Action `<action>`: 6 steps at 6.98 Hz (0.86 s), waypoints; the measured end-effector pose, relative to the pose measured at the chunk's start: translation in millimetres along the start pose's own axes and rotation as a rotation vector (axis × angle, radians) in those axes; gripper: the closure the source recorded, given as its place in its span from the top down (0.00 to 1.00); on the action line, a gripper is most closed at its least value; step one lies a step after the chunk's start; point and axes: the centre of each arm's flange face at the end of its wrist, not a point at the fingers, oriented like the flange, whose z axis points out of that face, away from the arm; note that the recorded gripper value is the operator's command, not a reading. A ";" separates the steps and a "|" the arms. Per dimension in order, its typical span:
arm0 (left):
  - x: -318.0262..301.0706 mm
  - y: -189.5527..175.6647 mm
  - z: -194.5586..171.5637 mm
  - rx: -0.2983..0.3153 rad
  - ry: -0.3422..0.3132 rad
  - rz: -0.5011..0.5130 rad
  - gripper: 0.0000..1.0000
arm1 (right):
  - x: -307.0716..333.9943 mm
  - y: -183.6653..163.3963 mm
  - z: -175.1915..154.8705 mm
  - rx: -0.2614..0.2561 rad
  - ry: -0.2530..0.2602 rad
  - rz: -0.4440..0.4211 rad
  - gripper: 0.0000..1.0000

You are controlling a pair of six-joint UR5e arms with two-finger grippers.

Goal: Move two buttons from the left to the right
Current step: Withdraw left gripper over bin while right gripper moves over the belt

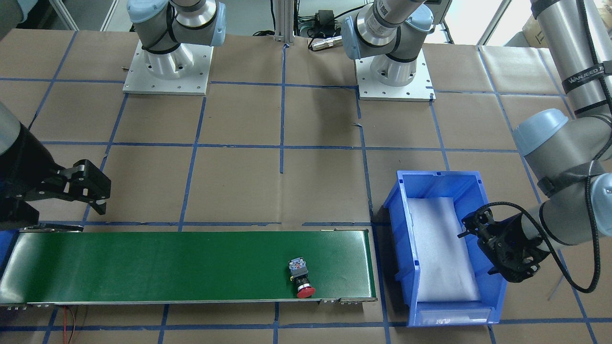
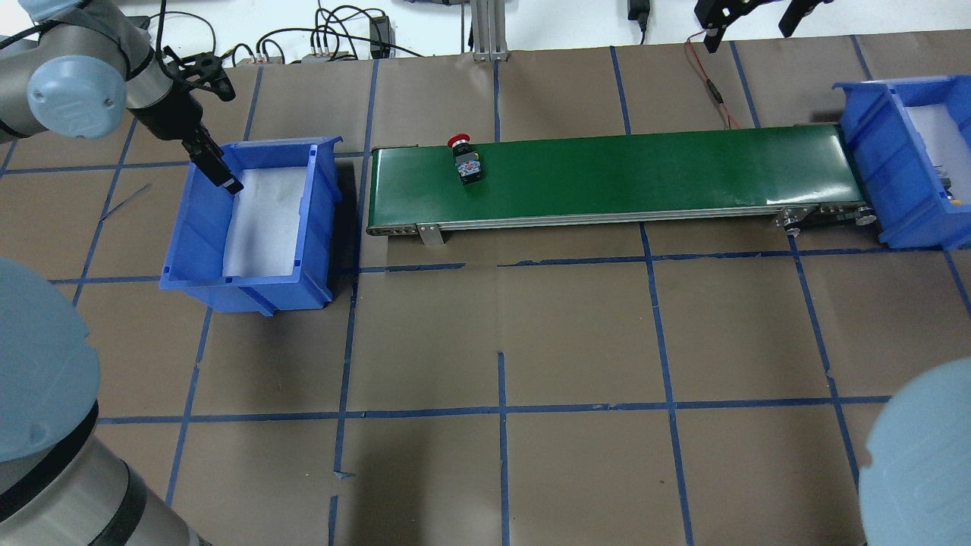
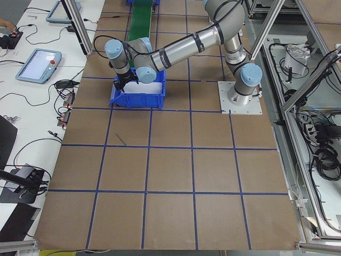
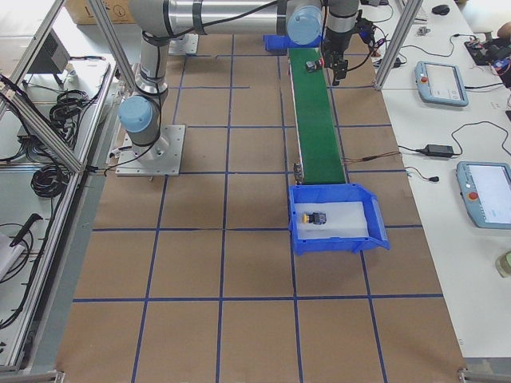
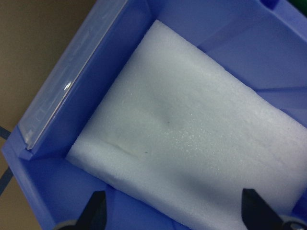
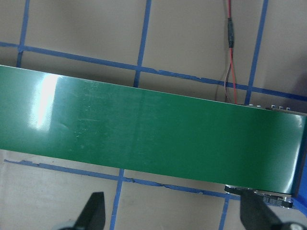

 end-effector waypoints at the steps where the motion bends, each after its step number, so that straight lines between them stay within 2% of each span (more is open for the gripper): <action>1: -3.3 6.3 -0.5 0.000 0.000 -0.005 1.00 | -14.1 5.2 0.3 -0.008 -0.003 0.019 1.00; 3: -5.4 10.1 -0.1 0.000 0.001 -0.009 1.00 | -24.0 17.0 2.3 -0.022 -0.005 0.047 1.00; 6: -6.8 9.1 0.1 -0.002 0.000 -0.012 1.00 | -39.8 29.0 -9.2 -0.012 -0.004 0.031 1.00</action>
